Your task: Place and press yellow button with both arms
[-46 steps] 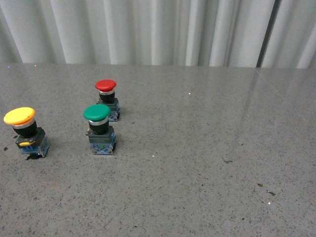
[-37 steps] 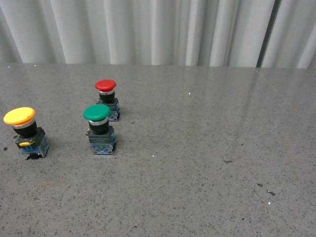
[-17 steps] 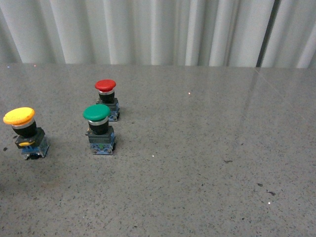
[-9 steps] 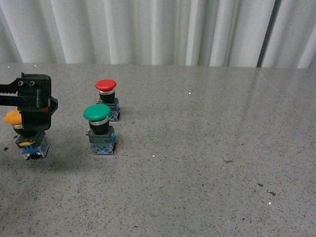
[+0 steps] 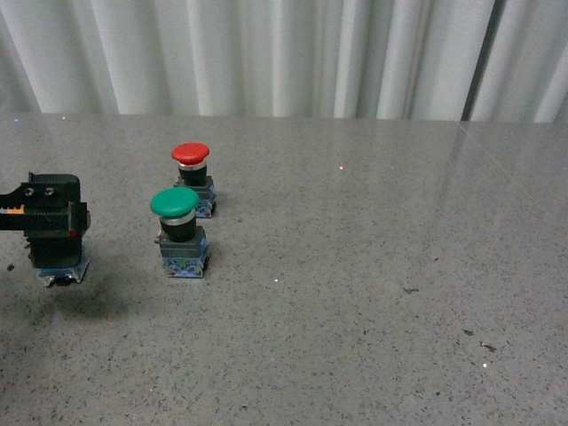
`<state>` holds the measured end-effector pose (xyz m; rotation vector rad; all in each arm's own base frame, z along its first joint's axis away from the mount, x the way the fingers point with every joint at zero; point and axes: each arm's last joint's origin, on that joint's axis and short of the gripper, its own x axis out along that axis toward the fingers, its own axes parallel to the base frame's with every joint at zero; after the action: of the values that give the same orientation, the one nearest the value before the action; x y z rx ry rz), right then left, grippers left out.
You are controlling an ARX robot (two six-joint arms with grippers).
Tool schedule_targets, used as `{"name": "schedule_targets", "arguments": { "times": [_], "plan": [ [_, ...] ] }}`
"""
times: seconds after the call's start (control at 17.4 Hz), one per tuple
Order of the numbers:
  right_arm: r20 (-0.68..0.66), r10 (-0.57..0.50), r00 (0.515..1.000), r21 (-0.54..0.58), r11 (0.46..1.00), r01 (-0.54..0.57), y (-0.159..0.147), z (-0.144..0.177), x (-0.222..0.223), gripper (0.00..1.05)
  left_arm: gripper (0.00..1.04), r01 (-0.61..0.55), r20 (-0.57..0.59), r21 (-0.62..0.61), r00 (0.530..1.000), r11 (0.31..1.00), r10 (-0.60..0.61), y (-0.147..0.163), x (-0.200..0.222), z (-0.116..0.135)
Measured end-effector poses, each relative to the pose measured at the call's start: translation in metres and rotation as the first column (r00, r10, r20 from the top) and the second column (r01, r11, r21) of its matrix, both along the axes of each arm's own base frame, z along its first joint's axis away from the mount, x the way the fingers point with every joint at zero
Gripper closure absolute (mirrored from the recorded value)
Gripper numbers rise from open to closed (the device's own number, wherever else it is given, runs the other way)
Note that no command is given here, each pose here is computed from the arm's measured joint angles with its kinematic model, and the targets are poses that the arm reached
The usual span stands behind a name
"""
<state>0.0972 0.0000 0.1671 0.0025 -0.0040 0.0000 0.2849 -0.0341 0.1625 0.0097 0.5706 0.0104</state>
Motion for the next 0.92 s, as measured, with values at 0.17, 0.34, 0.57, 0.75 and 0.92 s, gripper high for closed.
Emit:
{"name": "schedule_targets", "arguments": {
  "times": [0.17,0.34,0.57,0.75,0.92],
  "plan": [
    [0.0,0.0,1.0,0.0,1.0,0.0,0.0,0.0,0.0,0.07,0.43,-0.016,0.005,0.0,1.0,1.0,0.016,0.005,0.001,0.0],
    [0.0,0.0,1.0,0.0,1.0,0.0,0.0,0.0,0.0,0.07,0.71,-0.043,0.008,0.012,0.999,0.999,0.043,0.009,-0.003,0.008],
    [0.0,0.0,1.0,0.0,1.0,0.0,0.0,0.0,0.0,0.07,0.71,0.022,0.214,-0.004,0.977,1.0,-0.021,-0.01,-0.017,0.086],
    [0.0,0.0,1.0,0.0,1.0,0.0,0.0,0.0,0.0,0.07,0.72,0.137,0.347,-0.037,0.931,0.99,-0.116,-0.053,-0.014,0.143],
    [0.0,0.0,1.0,0.0,1.0,0.0,0.0,0.0,0.0,0.07,0.72,0.264,0.295,-0.056,0.926,0.963,-0.237,-0.117,0.013,0.139]
  ]
}}
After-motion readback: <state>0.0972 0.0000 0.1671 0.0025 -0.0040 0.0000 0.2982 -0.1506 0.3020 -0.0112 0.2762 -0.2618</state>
